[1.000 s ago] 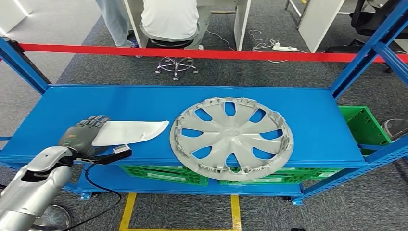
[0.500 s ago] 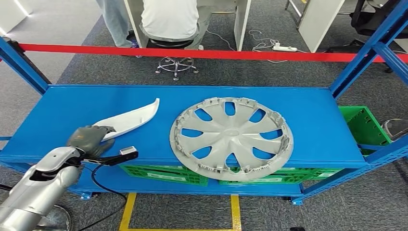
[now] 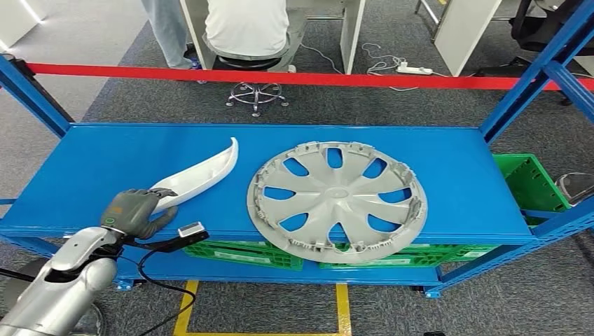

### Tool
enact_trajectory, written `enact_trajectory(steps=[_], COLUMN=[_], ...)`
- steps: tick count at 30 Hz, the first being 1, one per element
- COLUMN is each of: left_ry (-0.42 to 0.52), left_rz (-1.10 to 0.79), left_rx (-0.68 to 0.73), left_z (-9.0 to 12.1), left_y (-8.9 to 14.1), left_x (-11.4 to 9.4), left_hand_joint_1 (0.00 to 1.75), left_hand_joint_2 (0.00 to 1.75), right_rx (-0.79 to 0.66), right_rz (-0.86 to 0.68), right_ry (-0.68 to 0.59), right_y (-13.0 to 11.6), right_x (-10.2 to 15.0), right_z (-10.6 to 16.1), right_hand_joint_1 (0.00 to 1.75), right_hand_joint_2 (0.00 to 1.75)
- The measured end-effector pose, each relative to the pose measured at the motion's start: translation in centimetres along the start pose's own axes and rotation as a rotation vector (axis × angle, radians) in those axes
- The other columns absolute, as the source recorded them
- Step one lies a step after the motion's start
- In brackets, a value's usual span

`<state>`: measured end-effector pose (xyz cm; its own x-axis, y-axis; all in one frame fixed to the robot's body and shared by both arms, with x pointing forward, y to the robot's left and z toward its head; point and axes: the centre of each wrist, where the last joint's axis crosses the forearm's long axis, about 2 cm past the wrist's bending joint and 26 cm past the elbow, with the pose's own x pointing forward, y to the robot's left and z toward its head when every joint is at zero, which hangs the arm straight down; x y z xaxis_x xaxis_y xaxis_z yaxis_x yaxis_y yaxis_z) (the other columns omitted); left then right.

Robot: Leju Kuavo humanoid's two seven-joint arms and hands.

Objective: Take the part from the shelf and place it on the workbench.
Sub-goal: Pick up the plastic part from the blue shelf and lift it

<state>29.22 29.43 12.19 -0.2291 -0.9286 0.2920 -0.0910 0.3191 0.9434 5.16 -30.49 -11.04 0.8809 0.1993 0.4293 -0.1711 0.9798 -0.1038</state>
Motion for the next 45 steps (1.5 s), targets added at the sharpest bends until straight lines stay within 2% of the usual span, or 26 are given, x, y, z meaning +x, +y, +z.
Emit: enact_trajectory(steps=[6, 11, 20, 26, 45], left_ry=[-0.121, -0.16, -0.145, -0.113, -0.069], left_rz=[0.213, 0.331, 0.47, 0.524, 0.555], left_rx=[0.141, 0.195, 0.356, 0.382, 0.434], left_z=[4.5, 6.6, 10.2, 11.8, 13.2], left_y=[0.3, 0.5, 0.6, 0.1, 0.6], left_x=[3.9, 5.7, 9.5, 10.5, 10.6], left_hand_joint_1=[1.75, 1.75, 1.75, 1.75, 1.75], left_hand_joint_2=[1.75, 1.75, 1.75, 1.75, 1.75], right_rx=[-0.018, -0.028, -0.048, -0.048, -0.071], right_rz=[-0.019, -0.032, -0.102, -0.144, -0.169], right_ry=[-0.01, -0.02, -0.073, -0.089, -0.146], right_y=[0.2, 0.2, 0.2, 0.1, 0.2], right_x=[-1.2, -1.5, -2.4, -3.0, -2.6], right_z=[0.4, 0.6, 0.9, 1.1, 0.9], right_hand_joint_1=[0.0, 0.0, 0.0, 0.0, 0.0], right_hand_joint_2=[0.0, 0.0, 0.0, 0.0, 0.0])
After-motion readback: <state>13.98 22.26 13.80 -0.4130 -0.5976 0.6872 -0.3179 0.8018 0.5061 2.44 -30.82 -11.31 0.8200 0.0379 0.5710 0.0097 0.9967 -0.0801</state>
